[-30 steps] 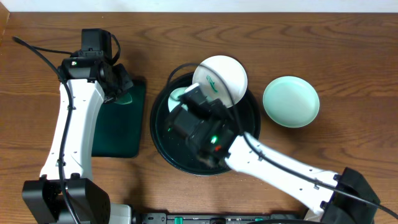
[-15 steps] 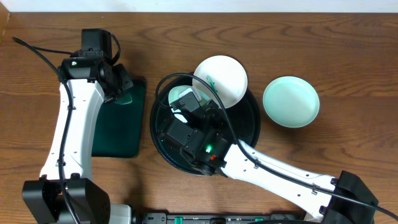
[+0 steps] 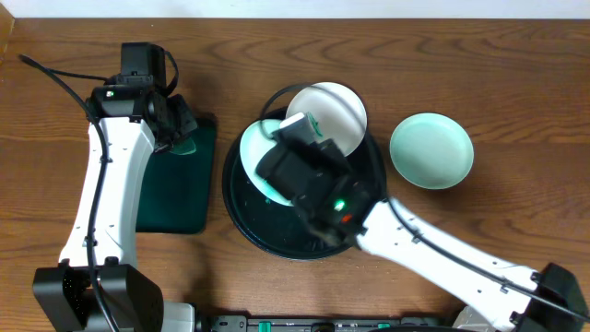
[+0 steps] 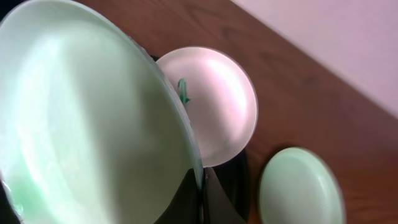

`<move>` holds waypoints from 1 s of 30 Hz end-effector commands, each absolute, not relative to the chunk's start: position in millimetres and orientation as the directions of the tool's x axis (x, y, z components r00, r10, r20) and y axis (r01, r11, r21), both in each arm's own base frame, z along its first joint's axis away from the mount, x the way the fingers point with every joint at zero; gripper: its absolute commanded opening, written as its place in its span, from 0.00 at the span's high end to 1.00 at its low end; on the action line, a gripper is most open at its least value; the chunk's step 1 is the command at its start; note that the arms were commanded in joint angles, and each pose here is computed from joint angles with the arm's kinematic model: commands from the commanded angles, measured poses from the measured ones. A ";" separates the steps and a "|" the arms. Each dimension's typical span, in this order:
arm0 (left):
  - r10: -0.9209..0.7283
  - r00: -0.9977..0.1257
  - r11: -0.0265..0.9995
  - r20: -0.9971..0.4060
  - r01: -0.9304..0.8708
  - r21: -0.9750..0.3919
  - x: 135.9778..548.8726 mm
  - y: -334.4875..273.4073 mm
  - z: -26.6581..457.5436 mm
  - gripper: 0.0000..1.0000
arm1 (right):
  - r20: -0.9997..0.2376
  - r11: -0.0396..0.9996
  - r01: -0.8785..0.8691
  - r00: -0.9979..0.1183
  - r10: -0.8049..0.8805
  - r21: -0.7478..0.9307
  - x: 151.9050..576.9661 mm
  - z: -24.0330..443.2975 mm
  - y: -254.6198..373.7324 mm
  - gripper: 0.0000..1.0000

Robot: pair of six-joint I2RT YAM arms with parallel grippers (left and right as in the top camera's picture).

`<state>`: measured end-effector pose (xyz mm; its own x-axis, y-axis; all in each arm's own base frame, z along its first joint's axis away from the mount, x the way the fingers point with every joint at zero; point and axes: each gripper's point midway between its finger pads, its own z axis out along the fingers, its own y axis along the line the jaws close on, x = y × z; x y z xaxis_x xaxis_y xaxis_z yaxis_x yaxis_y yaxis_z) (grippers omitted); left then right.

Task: Clean dirty plates on tray and stack at the side
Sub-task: 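Lift the scrubbed plate with the right gripper toward the right, then lower the plate onto the first plate and open the right gripper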

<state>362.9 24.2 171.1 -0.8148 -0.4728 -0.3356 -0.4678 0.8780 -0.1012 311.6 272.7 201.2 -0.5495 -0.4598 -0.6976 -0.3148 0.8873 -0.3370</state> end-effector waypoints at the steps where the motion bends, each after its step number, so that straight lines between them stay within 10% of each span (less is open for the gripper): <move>1: -0.460 -0.819 0.883 -0.343 -0.461 -0.086 362.8 27.6 171.8 0.93 | -0.694 0.933 -0.339 -0.645 -0.321 -0.117 316.3 204.5 266.4 0.99; 11: -0.464 -0.818 0.882 -0.339 -0.461 -0.094 363.0 26.0 171.8 0.93 | -0.465 0.887 -0.049 -0.864 0.193 0.459 360.7 229.8 152.5 0.99; 20: -0.463 -0.820 0.883 -0.335 -0.458 -0.099 362.6 24.5 171.5 0.93 | -0.410 0.812 0.524 -0.701 0.583 0.259 373.6 187.7 -54.4 0.99; 30: -0.463 -0.821 0.884 -0.335 -0.458 -0.098 362.6 24.4 171.0 0.93 | -0.231 0.811 0.578 -0.780 0.582 0.094 371.2 103.4 -77.0 0.99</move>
<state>362.9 23.5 171.1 -0.8154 -0.4729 -0.3339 -0.4665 0.8783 -0.1047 370.7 -79.0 120.8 -0.7477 0.6048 -0.2743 0.5936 0.7938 0.1323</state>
